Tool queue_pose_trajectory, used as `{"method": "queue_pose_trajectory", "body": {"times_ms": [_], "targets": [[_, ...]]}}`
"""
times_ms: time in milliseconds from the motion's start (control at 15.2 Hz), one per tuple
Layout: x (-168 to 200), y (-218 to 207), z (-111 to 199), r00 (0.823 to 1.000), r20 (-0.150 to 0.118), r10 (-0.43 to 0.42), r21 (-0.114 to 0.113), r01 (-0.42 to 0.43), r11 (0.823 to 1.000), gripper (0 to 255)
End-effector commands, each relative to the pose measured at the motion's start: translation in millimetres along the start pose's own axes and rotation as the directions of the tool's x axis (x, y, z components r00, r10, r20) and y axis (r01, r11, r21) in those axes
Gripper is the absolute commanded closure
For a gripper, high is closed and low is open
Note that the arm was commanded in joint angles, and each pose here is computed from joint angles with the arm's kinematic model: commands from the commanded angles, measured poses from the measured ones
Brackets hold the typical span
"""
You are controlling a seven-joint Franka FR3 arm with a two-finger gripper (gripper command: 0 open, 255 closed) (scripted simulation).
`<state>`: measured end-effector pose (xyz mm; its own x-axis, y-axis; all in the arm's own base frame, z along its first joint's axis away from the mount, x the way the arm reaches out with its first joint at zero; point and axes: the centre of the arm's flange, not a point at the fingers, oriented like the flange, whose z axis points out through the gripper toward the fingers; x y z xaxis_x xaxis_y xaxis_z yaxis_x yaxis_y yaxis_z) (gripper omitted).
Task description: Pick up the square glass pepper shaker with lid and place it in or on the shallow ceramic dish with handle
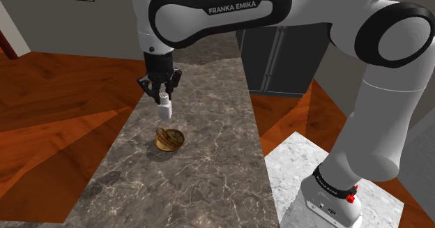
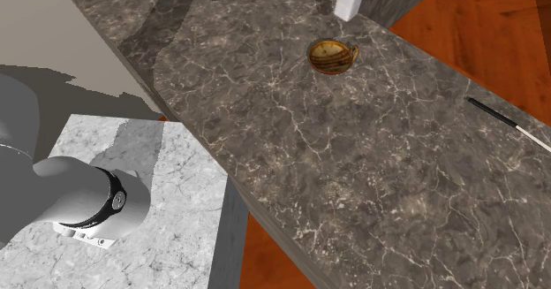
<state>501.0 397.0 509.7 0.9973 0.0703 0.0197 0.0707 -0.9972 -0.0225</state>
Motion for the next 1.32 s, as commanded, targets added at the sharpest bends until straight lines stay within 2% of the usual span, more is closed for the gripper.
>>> {"method": "queue_pose_trajectory", "body": {"times_ms": [0, 1056, 1254], "targets": [[-0.4, -1.2, 8.5, 1.000, 0.000, 0.001, 0.000, -0.001, 1.000, 255], [-2.0, 0.7, 92.9, 1.000, 0.000, 0.001, 0.000, -0.001, 1.000, 255], [-2.1, 0.7, 95.2, 1.000, 0.000, 0.001, 0.000, -0.001, 1.000, 255]]}}
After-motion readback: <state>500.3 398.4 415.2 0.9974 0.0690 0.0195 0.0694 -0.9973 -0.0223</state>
